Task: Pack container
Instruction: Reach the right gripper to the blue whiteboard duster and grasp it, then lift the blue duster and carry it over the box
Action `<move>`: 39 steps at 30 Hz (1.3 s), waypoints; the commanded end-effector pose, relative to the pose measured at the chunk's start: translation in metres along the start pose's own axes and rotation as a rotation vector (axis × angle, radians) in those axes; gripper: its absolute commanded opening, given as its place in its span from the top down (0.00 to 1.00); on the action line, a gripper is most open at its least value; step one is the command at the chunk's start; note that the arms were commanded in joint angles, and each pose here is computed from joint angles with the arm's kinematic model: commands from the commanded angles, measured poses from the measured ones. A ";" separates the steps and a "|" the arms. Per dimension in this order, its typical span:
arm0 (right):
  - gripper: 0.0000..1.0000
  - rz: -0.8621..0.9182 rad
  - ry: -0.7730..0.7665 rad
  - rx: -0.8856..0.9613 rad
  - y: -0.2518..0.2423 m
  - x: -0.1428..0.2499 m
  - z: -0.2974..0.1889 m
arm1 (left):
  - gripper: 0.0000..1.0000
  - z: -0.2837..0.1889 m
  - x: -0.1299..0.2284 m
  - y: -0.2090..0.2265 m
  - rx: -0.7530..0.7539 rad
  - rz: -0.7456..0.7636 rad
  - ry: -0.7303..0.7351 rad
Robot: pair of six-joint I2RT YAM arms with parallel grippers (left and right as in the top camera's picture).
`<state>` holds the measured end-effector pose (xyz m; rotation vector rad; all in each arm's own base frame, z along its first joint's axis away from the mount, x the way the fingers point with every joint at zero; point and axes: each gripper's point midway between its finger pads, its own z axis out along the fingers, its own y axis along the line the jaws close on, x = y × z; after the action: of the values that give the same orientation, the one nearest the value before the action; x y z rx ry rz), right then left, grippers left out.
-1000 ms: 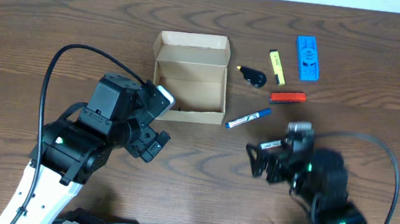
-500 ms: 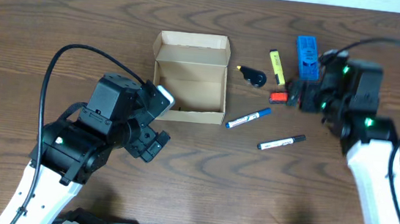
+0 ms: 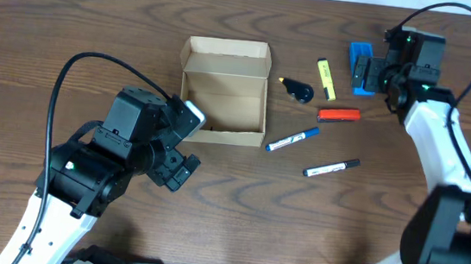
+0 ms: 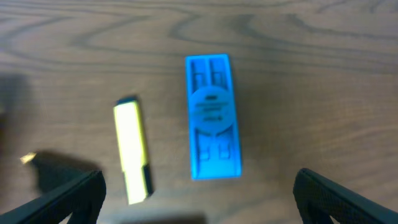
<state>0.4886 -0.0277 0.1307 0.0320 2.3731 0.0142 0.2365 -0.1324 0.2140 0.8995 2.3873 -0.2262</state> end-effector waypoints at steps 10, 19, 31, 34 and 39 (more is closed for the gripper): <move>0.01 -0.027 -0.032 0.034 -0.014 0.017 0.086 | 0.05 -0.006 -0.005 0.001 -0.004 -0.007 -0.022; 0.01 0.011 -0.027 0.035 -0.016 0.037 0.121 | 0.05 -0.006 -0.005 0.001 -0.004 -0.007 -0.022; 0.05 0.021 0.005 0.035 -0.017 0.056 0.138 | 0.05 -0.006 -0.005 0.001 -0.004 -0.007 -0.022; 0.19 0.022 0.003 0.034 -0.016 0.055 0.138 | 0.05 -0.006 -0.005 0.001 -0.004 -0.007 -0.022; 0.37 0.043 0.010 0.035 -0.017 0.057 0.138 | 0.05 -0.006 -0.005 0.001 -0.004 -0.007 -0.022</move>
<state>0.5443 -0.0369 0.0022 0.0632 2.3607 -0.0023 0.2364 -0.1324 0.2139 0.8966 2.3890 -0.2277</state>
